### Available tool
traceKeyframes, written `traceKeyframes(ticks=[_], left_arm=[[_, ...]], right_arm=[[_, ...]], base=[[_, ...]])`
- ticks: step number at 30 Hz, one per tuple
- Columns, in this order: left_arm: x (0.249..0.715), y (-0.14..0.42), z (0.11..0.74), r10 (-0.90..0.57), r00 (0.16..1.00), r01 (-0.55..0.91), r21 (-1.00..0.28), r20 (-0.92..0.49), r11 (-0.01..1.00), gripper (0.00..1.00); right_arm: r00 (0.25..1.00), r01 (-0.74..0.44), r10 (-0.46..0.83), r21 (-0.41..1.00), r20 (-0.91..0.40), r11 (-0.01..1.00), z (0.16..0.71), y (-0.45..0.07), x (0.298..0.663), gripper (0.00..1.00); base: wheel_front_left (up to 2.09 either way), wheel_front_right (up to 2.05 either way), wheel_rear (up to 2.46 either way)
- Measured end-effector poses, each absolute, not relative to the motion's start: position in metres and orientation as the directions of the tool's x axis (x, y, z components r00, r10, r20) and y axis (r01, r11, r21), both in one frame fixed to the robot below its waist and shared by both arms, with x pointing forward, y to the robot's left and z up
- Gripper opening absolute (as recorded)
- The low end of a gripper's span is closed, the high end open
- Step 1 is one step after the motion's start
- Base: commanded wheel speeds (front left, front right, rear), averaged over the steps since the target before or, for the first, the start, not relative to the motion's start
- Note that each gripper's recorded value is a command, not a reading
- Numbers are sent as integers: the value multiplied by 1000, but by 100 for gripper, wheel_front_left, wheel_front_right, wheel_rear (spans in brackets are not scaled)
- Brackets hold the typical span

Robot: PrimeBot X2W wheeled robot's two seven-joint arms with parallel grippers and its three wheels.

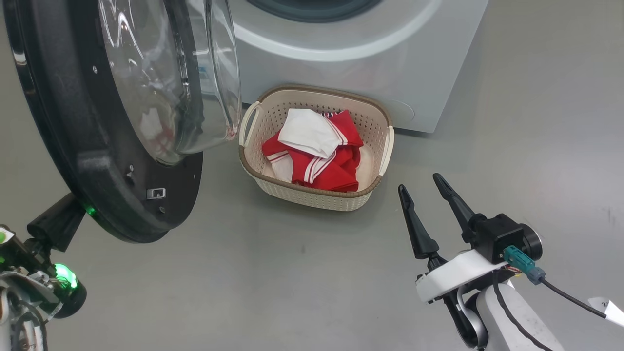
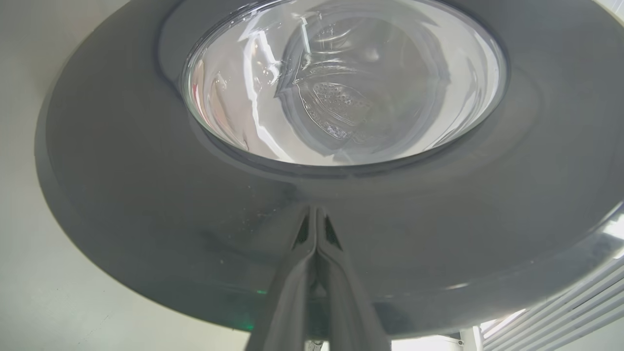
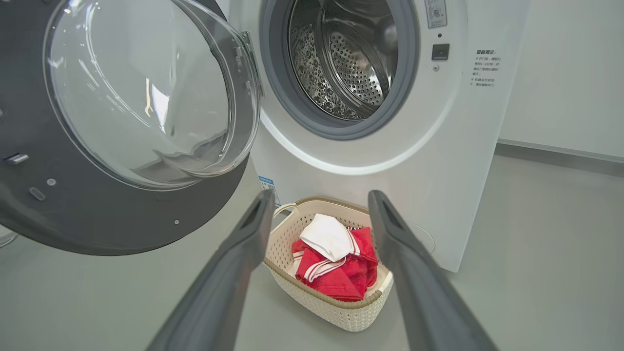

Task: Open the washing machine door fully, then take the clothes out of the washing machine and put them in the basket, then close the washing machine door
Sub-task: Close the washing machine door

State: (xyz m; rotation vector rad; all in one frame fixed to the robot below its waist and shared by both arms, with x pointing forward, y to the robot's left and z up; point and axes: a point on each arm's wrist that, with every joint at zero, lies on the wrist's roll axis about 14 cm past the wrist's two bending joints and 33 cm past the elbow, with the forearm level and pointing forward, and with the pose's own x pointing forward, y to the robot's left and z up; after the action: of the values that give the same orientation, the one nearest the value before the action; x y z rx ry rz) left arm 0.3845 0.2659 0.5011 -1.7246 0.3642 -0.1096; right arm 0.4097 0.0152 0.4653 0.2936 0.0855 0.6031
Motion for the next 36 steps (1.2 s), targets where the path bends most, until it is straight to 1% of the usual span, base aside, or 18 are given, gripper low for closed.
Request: traceKeyframes(ticks=[7, 14, 18, 29, 33, 36], left_arm=[[389, 240, 505, -359, 928, -163, -973, -96, -162, 0], [395, 216, 511, -403, 914, -139, -967, -42, -214, 0], [399, 205, 514, -429, 903, -133, -967, -28, -217, 0], [413, 169, 513, -489, 873, -144, -961, -10, -238, 0], [421, 157, 511, -498, 867, -155, -950, 0, -270, 0], [426, 149, 505, -505, 863, -174, -946, -13, -273, 0]], right_arm=[[835, -531, 551, 285, 12, 798, 470, 6, 408, 100], [852, -506, 523, 282, 16, 815, 474, -5, 406, 100], [863, -490, 505, 276, 19, 827, 476, -13, 405, 100], [896, -430, 443, 274, 16, 860, 477, -36, 404, 100], [912, -397, 410, 273, 11, 876, 476, -49, 403, 100], [921, -377, 389, 273, 10, 885, 477, -57, 403, 100]], base=[[0, 0, 0], [0, 0, 0], [0, 0, 0], [0, 0, 0], [0, 0, 0], [0, 0, 0]])
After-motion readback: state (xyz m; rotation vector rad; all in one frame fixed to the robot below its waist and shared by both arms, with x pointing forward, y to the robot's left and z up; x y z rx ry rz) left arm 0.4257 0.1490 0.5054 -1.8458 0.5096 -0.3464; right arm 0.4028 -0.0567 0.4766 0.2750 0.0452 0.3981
